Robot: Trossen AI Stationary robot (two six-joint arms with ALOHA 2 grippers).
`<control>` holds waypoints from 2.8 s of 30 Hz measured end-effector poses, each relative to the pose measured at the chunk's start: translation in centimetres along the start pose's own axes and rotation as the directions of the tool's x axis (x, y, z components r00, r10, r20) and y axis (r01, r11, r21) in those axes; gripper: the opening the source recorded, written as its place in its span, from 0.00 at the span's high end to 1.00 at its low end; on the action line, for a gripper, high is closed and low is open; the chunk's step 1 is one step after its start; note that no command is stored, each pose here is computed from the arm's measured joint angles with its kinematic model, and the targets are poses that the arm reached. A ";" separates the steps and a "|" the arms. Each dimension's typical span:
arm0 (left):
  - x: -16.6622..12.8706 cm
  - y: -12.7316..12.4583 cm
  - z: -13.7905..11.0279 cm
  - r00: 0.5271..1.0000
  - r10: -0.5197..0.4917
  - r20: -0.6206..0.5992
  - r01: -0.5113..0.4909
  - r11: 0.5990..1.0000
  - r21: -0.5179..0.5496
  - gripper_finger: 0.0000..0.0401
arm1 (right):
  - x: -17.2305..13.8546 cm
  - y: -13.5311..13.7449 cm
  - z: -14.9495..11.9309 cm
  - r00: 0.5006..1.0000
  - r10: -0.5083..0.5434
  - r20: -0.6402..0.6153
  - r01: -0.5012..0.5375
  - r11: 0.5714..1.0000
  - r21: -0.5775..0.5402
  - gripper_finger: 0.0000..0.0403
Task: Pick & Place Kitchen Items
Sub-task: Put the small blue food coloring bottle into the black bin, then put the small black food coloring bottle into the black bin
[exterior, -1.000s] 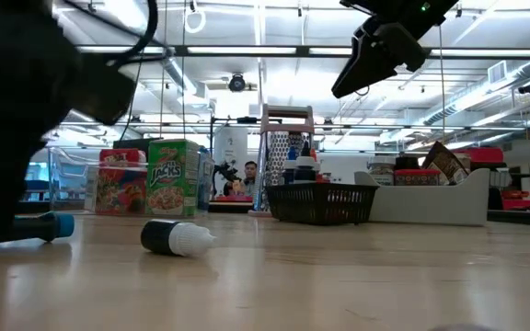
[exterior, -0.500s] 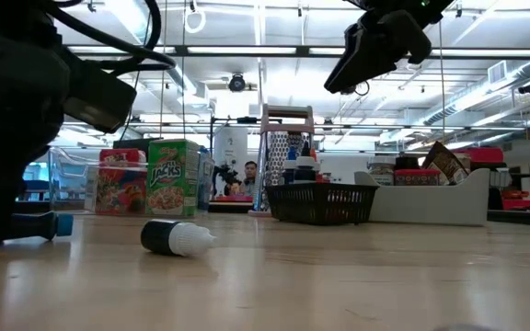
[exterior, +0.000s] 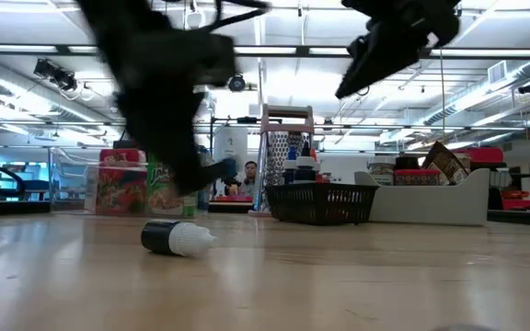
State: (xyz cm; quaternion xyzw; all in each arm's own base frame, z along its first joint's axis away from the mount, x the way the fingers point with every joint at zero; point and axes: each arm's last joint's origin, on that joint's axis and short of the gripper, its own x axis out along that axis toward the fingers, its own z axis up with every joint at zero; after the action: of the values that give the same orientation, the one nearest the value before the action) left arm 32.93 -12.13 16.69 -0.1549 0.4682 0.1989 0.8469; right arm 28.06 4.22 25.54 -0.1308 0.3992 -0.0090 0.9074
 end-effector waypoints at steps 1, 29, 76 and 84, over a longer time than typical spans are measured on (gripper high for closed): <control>0.2 0.2 1.0 0.999 -0.002 0.041 0.001 1.000 0.021 0.83 | 0.0 0.1 -0.3 1.000 0.008 -0.025 -0.008 1.000 0.014 0.63; 5.5 7.6 12.6 0.884 -0.220 0.412 0.071 0.935 0.349 0.83 | 1.4 2.2 -6.2 0.941 0.109 -0.320 0.049 0.893 0.448 0.63; -17.0 5.4 6.2 0.816 -0.062 0.575 -0.132 0.948 0.290 0.61 | 3.1 1.7 0.9 0.911 0.055 0.410 -0.086 0.995 0.056 0.63; -18.6 4.1 3.9 0.798 -0.048 0.601 -0.172 0.937 0.303 0.61 | 7.1 4.5 0.8 0.873 0.202 0.444 -0.221 0.975 -0.010 0.57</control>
State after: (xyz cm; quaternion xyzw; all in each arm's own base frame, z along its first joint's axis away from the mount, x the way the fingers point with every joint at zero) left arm 24.84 -10.37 34.24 0.0813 0.2081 0.1812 0.9577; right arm 33.07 7.89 19.78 -0.0665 0.1943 0.1122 0.9722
